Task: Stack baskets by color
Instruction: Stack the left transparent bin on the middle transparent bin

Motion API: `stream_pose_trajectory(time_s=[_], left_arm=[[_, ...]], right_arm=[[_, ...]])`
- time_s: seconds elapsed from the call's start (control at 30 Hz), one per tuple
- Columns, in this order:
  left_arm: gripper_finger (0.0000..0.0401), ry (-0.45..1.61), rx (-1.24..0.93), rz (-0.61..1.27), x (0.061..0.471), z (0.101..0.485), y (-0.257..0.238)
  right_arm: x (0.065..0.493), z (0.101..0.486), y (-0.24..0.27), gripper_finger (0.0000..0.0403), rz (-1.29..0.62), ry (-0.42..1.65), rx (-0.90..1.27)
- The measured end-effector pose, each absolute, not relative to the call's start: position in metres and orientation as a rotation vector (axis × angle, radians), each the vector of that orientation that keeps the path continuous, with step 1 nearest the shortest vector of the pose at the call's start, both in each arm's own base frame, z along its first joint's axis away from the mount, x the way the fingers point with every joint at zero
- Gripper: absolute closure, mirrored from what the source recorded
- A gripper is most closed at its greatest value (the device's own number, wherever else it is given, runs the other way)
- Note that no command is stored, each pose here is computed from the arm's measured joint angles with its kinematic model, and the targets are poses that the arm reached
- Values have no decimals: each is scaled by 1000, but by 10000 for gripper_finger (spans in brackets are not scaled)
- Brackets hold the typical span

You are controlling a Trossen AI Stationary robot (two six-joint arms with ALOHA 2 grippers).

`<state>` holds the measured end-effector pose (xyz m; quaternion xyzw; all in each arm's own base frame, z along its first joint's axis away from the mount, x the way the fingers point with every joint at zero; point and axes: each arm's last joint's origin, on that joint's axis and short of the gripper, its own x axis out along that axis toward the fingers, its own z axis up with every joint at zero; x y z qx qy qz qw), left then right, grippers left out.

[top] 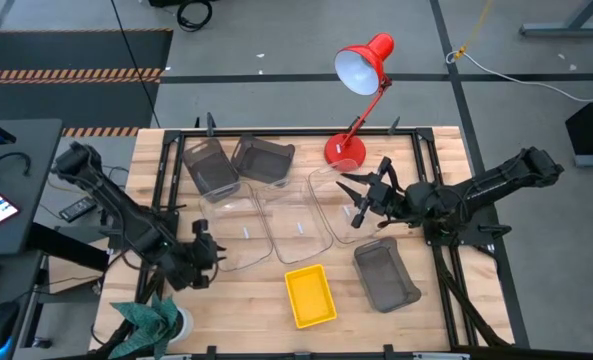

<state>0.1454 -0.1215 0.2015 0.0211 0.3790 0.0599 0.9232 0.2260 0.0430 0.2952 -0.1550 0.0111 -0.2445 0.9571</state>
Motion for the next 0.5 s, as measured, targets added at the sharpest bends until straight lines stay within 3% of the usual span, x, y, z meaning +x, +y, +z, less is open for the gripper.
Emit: stream_pose_trajectory(time_s=[0.5], left_arm=[[226, 856, 61, 195, 156, 210, -132]], right_arm=[[226, 294, 43, 298, -493, 37, -322]])
